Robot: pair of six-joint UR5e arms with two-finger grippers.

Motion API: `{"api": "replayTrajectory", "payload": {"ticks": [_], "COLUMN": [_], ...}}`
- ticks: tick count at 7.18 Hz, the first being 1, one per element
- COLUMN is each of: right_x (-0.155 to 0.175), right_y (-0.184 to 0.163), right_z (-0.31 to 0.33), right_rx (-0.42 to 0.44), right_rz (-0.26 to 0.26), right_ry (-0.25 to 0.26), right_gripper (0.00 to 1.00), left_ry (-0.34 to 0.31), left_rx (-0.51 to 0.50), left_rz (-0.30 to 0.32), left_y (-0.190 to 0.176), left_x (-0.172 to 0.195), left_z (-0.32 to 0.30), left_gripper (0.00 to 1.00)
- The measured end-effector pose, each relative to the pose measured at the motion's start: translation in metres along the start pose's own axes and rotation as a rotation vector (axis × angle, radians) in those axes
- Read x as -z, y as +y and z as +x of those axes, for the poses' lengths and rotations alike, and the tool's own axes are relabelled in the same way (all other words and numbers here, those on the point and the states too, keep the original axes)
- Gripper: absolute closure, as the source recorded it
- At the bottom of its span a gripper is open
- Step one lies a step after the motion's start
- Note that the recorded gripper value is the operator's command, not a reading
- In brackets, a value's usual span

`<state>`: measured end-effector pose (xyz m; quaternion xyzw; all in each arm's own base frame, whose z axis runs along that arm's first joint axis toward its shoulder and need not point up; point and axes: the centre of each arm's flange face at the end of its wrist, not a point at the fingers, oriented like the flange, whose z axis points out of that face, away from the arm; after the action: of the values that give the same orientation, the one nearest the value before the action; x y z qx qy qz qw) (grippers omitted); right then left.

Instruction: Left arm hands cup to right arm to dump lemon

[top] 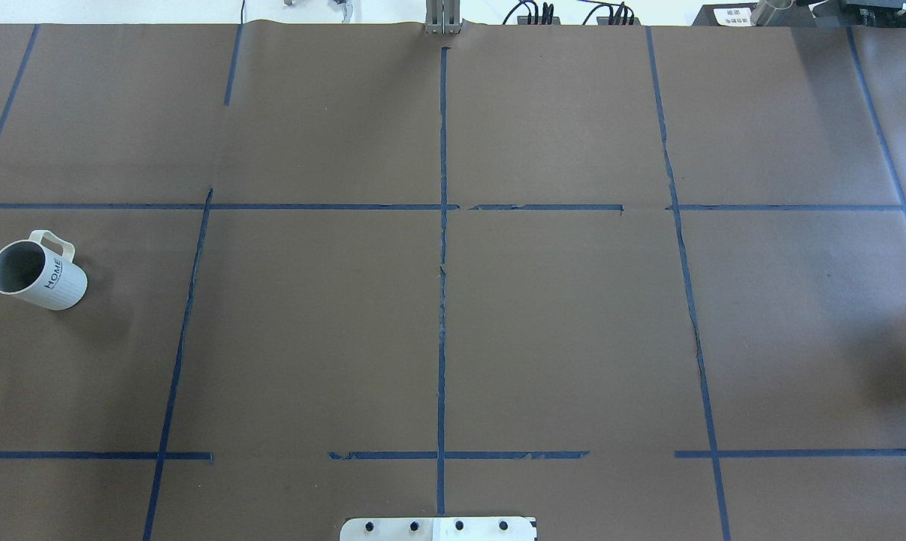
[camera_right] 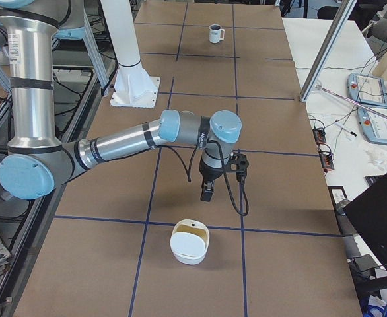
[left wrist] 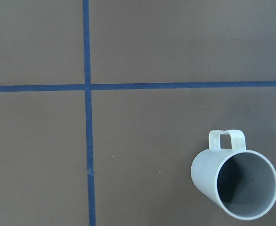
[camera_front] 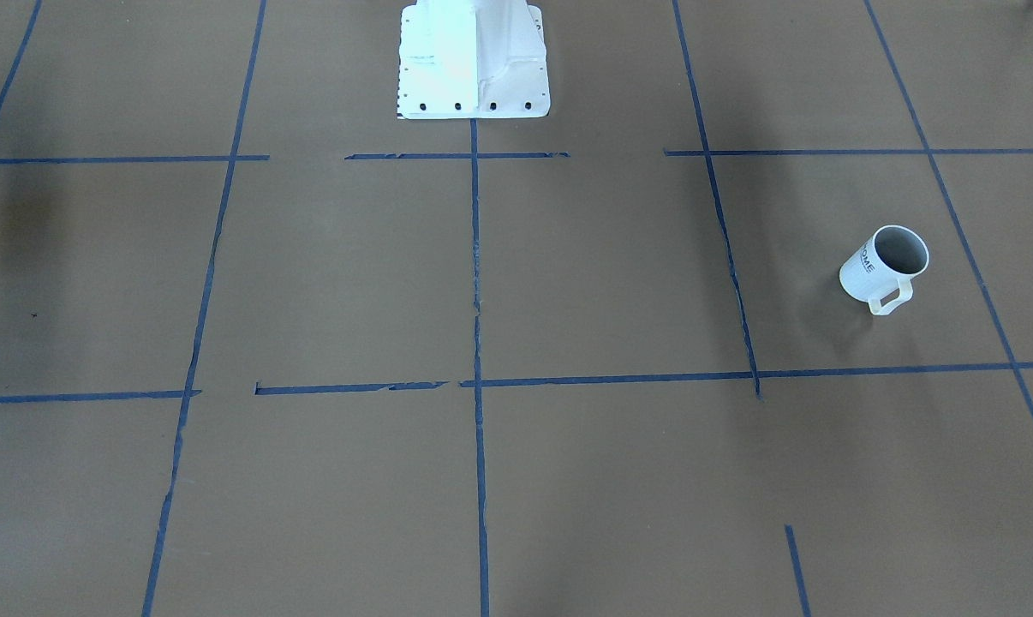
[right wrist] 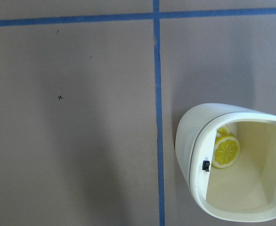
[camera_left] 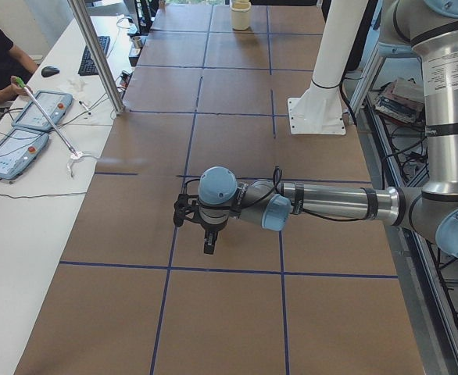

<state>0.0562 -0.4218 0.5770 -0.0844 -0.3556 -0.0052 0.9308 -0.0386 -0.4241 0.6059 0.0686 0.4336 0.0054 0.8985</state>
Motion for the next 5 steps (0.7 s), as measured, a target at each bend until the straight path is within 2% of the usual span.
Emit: {"api": "replayTrajectory", "payload": {"ticks": [2, 5], "right_x": [-0.009, -0.009], "right_y": [0.005, 0.002], "right_z": [0.001, -0.005], "right_rx": [0.002, 0.020], "right_rz": [-0.016, -0.014], "right_ry": [-0.008, -0.007], "right_gripper": [0.00, 0.00], "left_ry": [-0.016, -0.074], "left_rx": [0.050, -0.032], "left_rz": [-0.024, -0.082], "left_y": [0.007, 0.016], "left_x": [0.018, 0.019], "left_z": [-0.005, -0.009], "left_gripper": [0.00, 0.00]}}
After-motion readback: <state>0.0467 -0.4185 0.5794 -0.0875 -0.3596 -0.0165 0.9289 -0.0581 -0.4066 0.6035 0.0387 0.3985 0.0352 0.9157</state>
